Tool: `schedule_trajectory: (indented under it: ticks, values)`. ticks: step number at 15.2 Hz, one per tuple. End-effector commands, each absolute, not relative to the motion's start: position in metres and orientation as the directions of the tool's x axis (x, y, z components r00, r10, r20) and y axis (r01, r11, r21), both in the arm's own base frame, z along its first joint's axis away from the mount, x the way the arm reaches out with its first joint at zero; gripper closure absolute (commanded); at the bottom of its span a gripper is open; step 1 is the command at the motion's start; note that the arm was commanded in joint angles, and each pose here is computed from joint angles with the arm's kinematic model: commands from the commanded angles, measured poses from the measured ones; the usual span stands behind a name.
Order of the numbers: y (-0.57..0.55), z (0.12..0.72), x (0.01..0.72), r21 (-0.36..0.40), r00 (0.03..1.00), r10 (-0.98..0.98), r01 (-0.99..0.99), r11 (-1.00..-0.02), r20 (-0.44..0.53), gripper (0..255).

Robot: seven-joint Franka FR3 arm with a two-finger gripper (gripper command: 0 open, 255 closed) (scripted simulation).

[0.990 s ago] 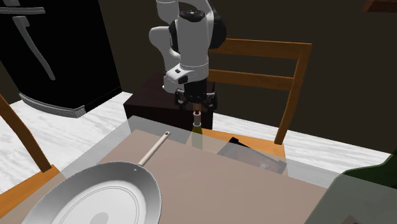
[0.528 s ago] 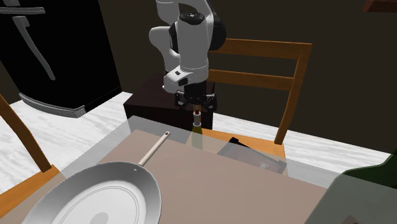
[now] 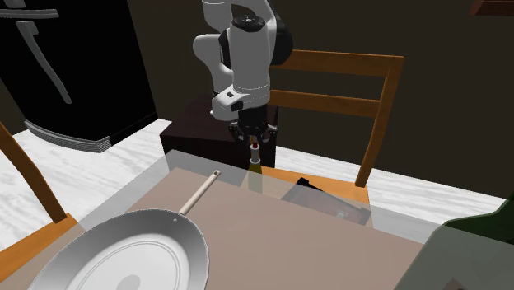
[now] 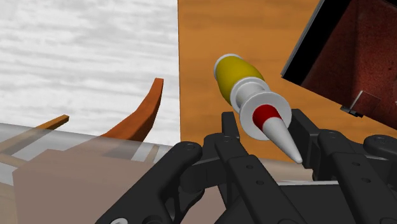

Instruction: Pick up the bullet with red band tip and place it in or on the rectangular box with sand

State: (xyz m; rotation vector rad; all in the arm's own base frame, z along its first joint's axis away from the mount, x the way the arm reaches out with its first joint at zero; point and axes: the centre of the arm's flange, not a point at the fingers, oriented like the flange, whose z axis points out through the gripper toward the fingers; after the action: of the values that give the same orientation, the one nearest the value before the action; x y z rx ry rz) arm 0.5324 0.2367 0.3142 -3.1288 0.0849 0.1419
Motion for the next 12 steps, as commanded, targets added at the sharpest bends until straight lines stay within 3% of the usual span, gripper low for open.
schedule_trajectory:
  ticks: [1,12]
  values:
    - [0.237,0.314,0.532,-0.006,0.994,-0.054,-0.054,-0.999,-0.091,255]
    - [0.237,0.362,0.532,-0.006,0.994,-0.054,-0.054,-0.999,-0.091,255]
